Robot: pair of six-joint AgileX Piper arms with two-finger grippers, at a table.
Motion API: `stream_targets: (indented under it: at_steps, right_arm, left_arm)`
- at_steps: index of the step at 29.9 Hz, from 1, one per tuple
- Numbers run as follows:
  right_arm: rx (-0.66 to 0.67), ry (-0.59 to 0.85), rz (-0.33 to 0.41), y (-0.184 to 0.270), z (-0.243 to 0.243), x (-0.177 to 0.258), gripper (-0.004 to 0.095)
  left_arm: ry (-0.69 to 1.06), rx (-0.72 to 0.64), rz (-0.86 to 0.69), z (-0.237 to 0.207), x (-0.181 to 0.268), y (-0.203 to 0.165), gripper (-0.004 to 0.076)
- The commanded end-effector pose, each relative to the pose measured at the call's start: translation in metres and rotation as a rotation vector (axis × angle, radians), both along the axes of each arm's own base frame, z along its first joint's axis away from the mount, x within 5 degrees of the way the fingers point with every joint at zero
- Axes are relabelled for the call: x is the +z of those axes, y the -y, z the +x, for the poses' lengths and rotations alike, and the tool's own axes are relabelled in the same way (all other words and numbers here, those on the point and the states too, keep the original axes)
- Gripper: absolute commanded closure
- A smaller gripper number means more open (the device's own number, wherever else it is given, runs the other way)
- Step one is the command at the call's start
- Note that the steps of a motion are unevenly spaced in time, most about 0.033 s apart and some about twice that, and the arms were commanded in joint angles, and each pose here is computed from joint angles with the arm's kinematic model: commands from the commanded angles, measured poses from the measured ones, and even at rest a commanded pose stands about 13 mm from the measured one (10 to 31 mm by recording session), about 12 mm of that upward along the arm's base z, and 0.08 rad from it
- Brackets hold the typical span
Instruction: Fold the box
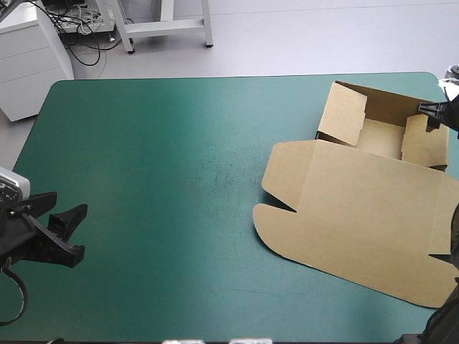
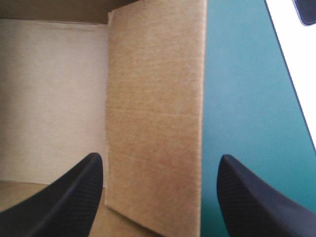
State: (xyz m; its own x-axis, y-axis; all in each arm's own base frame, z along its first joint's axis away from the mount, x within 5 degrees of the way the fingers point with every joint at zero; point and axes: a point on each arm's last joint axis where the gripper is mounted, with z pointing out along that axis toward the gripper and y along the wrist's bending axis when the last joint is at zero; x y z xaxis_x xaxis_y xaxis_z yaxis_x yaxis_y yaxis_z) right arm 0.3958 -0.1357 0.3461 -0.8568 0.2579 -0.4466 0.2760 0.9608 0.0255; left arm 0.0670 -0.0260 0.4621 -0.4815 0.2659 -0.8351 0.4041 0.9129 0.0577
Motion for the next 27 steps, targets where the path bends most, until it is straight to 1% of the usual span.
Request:
stream_targets:
  at_steps: [1, 5, 9, 11, 15, 17, 21, 23, 24, 27]
  right_arm:
    - [0.022, 0.180, 0.011, -0.015, -0.028, 0.061, 0.0295]
    - [0.080, 0.302, 0.061, -0.037, -0.052, 0.098, 0.0304]
    - [0.202, 0.392, 0.060, -0.078, -0.075, 0.128, 0.0308]
    - [0.280, 0.404, 0.028, -0.105, -0.090, 0.136, 0.0316]
    - [0.407, 0.395, -0.060, -0.149, -0.114, 0.137, 0.0332]
    - [0.470, 0.433, -0.074, -0.168, -0.129, 0.138, 0.0332]
    - [0.586, 0.583, -0.031, -0.201, -0.169, 0.147, 0.0332]
    - [0.637, 0.645, -0.014, -0.208, -0.192, 0.149, 0.0336]
    - [0.666, 0.669, -0.003, -0.212, -0.203, 0.148, 0.0336]
    - [0.723, 0.705, -0.004, -0.214, -0.230, 0.139, 0.0336]
  left_arm:
    - [-0.001, 0.033, 0.034, -0.001, 0.003, -0.005, 0.0345]
    - [0.021, 0.062, 0.069, 0.001, 0.003, -0.009, 0.0345]
    - [0.070, 0.095, 0.087, 0.004, 0.007, -0.012, 0.0345]
    - [0.093, 0.114, 0.076, 0.005, 0.009, -0.013, 0.0345]
    - [0.119, 0.124, 0.074, 0.008, 0.009, -0.013, 0.0345]
    - [0.118, 0.132, 0.088, 0.011, 0.006, -0.013, 0.0345]
    - [0.098, 0.196, 0.126, 0.018, -0.005, -0.015, 0.0345]
    - [0.097, 0.227, 0.135, 0.021, -0.010, -0.016, 0.0345]
    - [0.100, 0.235, 0.135, 0.022, -0.013, -0.017, 0.0345]
    - [0.126, 0.229, 0.103, 0.019, -0.018, -0.017, 0.0345]
